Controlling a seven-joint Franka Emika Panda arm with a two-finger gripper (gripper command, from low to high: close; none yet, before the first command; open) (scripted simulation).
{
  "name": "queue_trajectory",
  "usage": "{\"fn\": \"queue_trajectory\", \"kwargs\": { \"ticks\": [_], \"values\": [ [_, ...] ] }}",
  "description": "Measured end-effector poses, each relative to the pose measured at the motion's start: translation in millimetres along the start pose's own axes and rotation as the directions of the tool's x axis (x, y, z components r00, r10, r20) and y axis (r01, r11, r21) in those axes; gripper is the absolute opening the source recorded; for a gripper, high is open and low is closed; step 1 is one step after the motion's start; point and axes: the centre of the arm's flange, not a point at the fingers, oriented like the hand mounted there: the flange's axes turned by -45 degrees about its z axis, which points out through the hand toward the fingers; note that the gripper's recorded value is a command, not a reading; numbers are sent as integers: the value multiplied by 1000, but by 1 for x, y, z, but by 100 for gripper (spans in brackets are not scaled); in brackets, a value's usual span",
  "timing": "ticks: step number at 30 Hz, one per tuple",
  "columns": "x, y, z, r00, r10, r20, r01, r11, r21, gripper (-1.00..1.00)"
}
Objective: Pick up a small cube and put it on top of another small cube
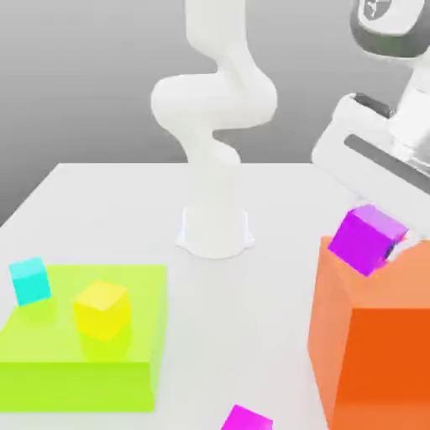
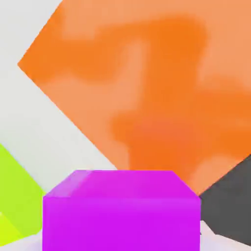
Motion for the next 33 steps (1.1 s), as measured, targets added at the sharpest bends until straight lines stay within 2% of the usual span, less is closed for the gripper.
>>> {"fn": "queue_trajectory", "kwargs": {
  "ticks": [4, 8, 12, 16, 21, 26, 28, 31, 32, 33],
  "values": [
    [-45, -25, 18, 961, 276, -28, -276, 961, -5, -100],
    [-84, -54, 35, 848, 527, -62, -528, 849, -1, -100],
    [-116, -84, 52, 674, 732, -102, -735, 678, 16, -100],
    [-145, -119, 70, 444, 885, -140, -889, 454, 54, -100],
    [-175, -165, 96, 105, 979, -172, -983, 128, 130, -100],
    [-197, -213, 124, -246, 954, -170, -951, -205, 231, -100],
    [-203, -224, 141, -324, 933, -157, -926, -278, 257, -100],
    [-198, -219, 179, -346, 926, -152, -917, -300, 263, -100],
    [-196, -218, 189, -348, 925, -151, -916, -302, 263, 100],
    [-196, -218, 189, -348, 925, -151, -916, -302, 263, 100]
  ]
}}
